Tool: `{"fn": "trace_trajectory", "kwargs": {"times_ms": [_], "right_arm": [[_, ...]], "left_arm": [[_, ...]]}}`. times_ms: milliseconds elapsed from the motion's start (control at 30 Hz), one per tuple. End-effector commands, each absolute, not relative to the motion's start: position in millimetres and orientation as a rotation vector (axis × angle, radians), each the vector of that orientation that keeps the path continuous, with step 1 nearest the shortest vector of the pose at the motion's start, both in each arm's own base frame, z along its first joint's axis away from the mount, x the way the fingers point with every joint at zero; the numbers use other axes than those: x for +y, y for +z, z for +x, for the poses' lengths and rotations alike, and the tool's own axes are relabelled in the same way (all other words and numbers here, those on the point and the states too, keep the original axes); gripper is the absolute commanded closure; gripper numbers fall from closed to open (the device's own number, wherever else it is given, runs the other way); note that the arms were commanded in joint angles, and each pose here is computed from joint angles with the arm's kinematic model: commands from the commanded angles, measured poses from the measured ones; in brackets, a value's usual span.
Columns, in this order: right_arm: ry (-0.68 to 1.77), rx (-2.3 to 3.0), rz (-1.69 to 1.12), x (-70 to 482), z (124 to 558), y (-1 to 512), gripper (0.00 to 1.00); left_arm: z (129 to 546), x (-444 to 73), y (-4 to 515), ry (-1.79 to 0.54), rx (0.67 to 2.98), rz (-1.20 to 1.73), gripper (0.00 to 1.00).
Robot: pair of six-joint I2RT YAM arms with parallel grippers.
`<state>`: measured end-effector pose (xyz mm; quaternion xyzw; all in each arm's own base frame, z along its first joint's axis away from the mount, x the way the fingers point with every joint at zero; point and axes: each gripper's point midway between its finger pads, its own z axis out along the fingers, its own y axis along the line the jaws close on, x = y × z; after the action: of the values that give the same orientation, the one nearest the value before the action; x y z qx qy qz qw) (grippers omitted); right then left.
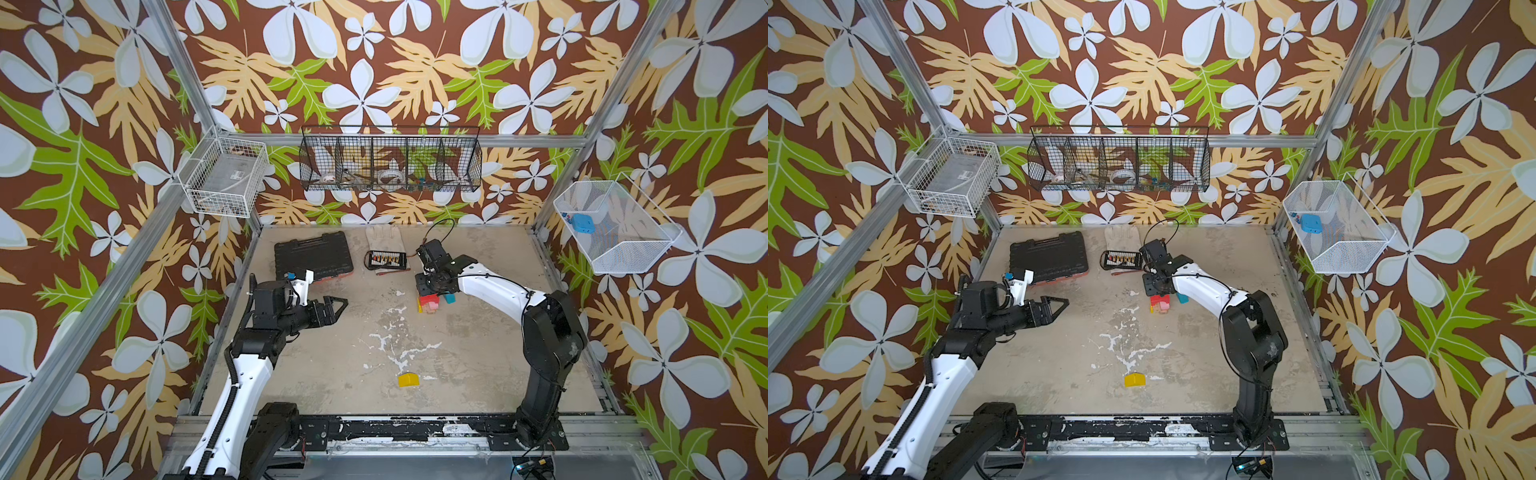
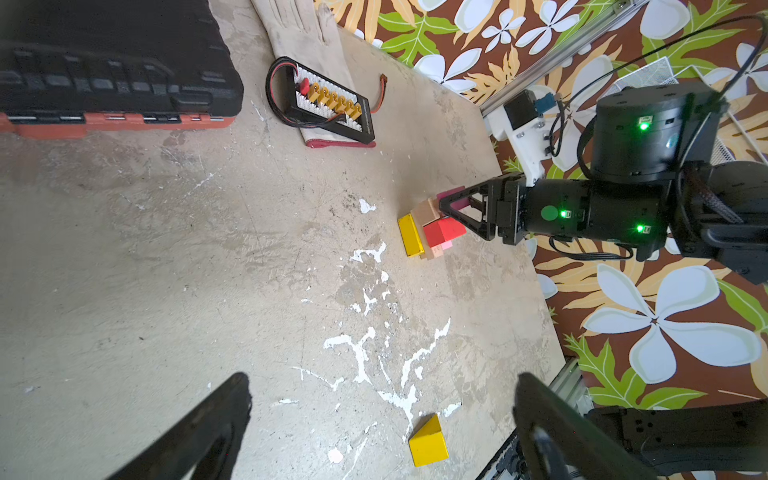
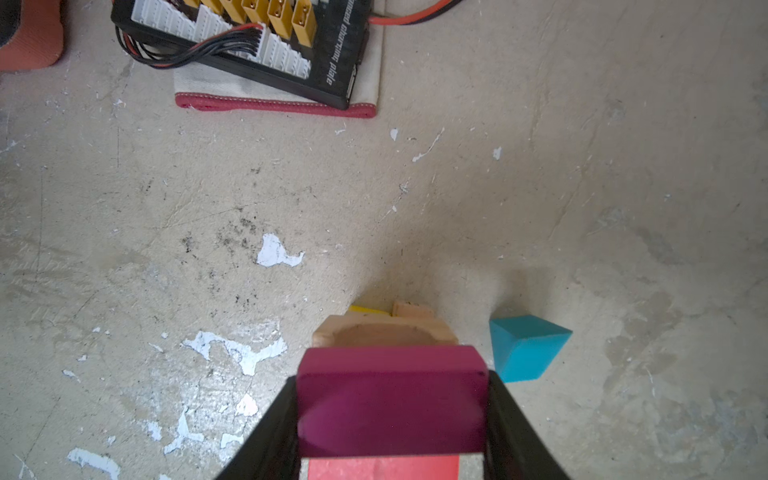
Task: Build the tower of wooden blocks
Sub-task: 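Lower the magenta bar onto the red block and open the right gripper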
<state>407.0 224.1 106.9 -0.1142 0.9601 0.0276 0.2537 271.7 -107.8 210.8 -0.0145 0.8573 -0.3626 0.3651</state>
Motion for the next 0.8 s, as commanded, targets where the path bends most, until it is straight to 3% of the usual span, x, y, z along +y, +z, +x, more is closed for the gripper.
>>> {"fn": "trace_trajectory", "kwargs": {"times_ms": [0, 767], "right_arm": [[0.077, 2.605, -0.320, 225.9, 408.7, 107.5, 0.49], [0.078, 2.622, -0.335, 226.9, 407.4, 102.5, 0.42]], "left_arm": [[273.9, -107.9, 213.9, -0.930, 2.190, -0.033, 0.00], [274.8, -107.1, 212.4, -0.925, 2.196, -0.042, 0.00]]}}
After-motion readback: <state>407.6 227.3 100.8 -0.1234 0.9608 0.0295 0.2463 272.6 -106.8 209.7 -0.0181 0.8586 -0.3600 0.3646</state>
